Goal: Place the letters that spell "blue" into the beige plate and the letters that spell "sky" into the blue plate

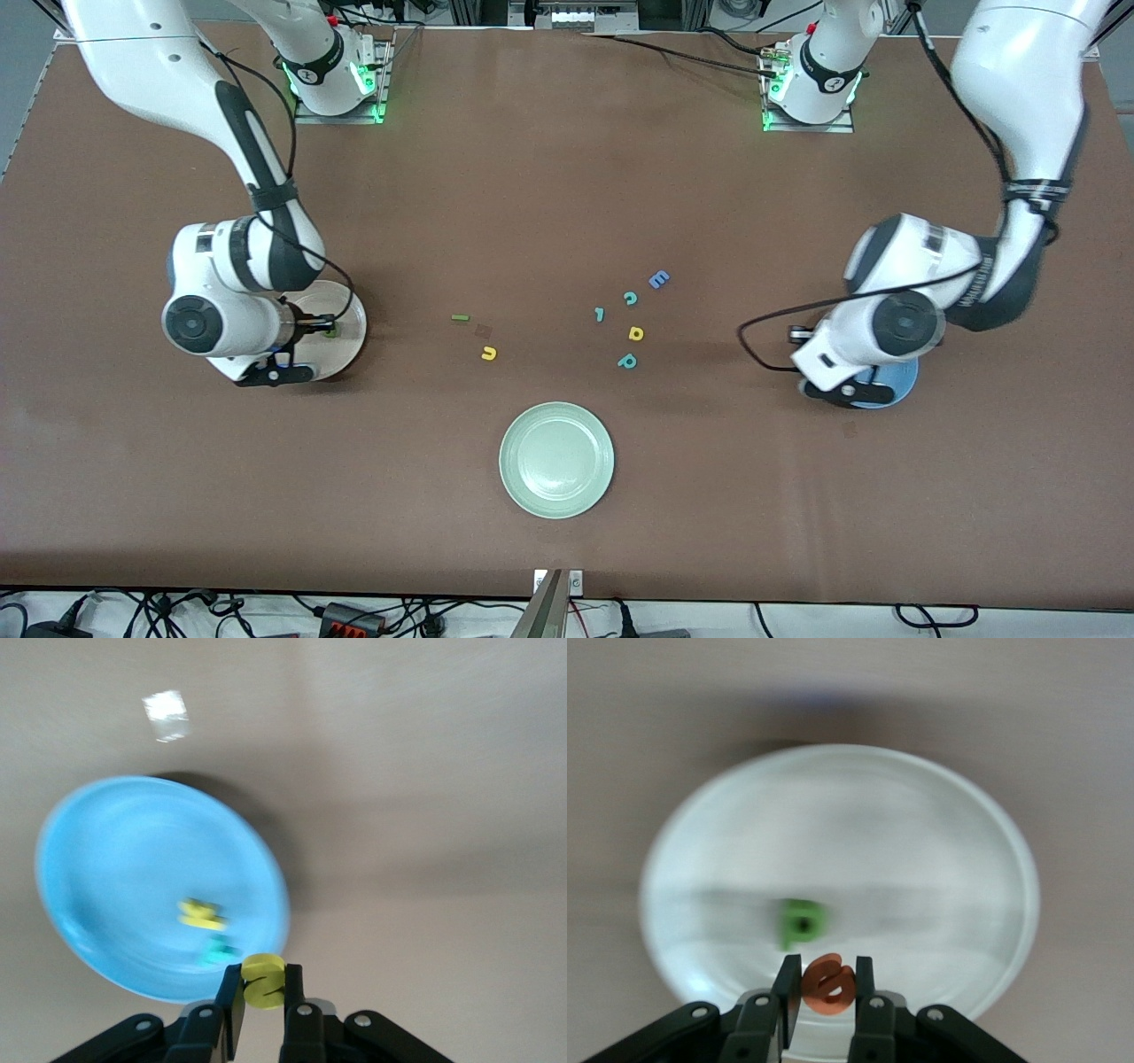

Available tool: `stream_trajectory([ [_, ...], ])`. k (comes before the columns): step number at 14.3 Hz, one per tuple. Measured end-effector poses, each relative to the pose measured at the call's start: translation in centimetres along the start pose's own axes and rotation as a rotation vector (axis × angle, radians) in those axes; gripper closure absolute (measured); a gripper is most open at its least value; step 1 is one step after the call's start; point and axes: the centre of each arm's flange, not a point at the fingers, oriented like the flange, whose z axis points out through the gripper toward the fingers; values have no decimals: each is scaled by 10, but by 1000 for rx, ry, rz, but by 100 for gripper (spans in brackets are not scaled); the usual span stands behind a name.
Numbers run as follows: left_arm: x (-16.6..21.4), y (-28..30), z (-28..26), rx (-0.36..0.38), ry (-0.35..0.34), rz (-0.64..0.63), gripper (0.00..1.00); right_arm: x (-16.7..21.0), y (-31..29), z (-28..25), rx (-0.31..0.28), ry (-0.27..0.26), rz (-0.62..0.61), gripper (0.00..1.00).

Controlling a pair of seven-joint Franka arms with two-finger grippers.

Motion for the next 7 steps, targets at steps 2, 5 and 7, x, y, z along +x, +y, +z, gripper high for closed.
stream_trajectory([
  [2, 7, -47, 25, -24, 18, 95, 78, -1, 13, 9, 0, -7, 8, 72],
  [5, 12, -76, 58, -67, 25, 158, 64, -1, 15, 20, 1, -8, 9, 58],
  [7, 13, -72, 59, -71, 22, 169, 45, 3, 7, 12, 3, 14, -3, 40],
])
